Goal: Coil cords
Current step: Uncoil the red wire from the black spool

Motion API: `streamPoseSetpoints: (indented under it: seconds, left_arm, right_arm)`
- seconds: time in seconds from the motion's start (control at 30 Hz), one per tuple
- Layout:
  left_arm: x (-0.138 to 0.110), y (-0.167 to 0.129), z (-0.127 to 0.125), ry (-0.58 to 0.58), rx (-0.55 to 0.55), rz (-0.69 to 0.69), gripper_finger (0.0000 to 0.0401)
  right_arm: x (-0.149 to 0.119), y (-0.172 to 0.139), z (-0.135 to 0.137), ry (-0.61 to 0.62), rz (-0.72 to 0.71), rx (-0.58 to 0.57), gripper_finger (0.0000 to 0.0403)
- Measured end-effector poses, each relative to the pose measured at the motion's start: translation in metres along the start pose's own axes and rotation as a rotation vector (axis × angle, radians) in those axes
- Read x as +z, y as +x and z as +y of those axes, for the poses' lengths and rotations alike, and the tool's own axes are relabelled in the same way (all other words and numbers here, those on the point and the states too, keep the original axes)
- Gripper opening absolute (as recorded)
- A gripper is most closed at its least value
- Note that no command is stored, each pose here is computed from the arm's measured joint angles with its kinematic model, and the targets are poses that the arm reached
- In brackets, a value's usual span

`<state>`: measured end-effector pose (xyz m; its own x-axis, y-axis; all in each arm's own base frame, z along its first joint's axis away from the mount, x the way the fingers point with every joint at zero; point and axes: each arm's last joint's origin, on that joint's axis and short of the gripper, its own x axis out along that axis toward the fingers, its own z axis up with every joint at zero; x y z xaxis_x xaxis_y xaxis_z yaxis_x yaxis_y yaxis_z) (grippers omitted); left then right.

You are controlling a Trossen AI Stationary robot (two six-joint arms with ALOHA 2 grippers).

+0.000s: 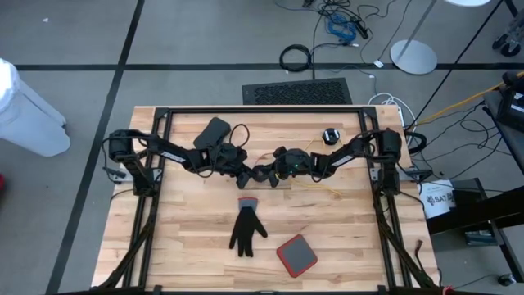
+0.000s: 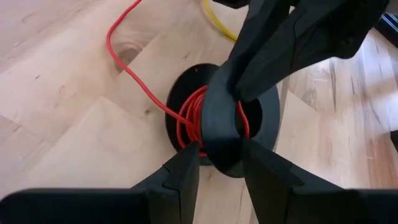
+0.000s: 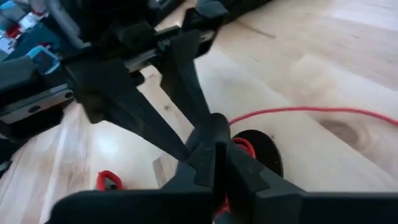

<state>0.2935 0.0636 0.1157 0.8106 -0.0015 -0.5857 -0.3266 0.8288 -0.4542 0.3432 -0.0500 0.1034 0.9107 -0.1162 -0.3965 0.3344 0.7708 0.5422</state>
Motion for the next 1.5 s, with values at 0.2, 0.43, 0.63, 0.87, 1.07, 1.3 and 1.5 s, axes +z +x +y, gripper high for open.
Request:
streamPoseSetpoints:
  seconds: [0.2,0.43,0.63,0.87,1.07,1.3,1.5]
  left_arm:
    - [0.001,-0.001,-0.001,0.022,-0.005,-0.013,0.0125]
    - [0.012,-0.013,-0.008,0.058,-0.039,-0.057,0.0125]
    - [0.027,-0.037,-0.019,0.109,-0.068,-0.117,0.0124]
    - [0.043,-0.072,-0.032,0.164,-0.058,-0.212,0.0124]
    - [0.046,-0.083,-0.046,0.202,-0.102,-0.271,0.0124]
    - [0.044,-0.084,-0.063,0.271,-0.124,-0.325,0.0125]
    - [0.049,-0.090,-0.083,0.307,-0.230,-0.460,0.0125]
  right_arm:
    - [-0.002,0.000,0.001,-0.049,0.021,0.001,0.0003]
    - [0.002,-0.010,0.016,-0.184,0.056,0.024,0.0000]
    - [0.017,-0.036,0.034,-0.302,0.088,-0.012,0.0001]
    - [0.043,-0.074,0.067,-0.445,-0.001,0.032,0.0001]
    - [0.062,-0.108,0.089,-0.499,-0.109,0.097,0.0001]
    - [0.073,-0.146,0.114,-0.547,-0.204,0.222,0.0001]
    - [0.071,-0.171,0.130,-0.614,-0.206,0.347,0.0001]
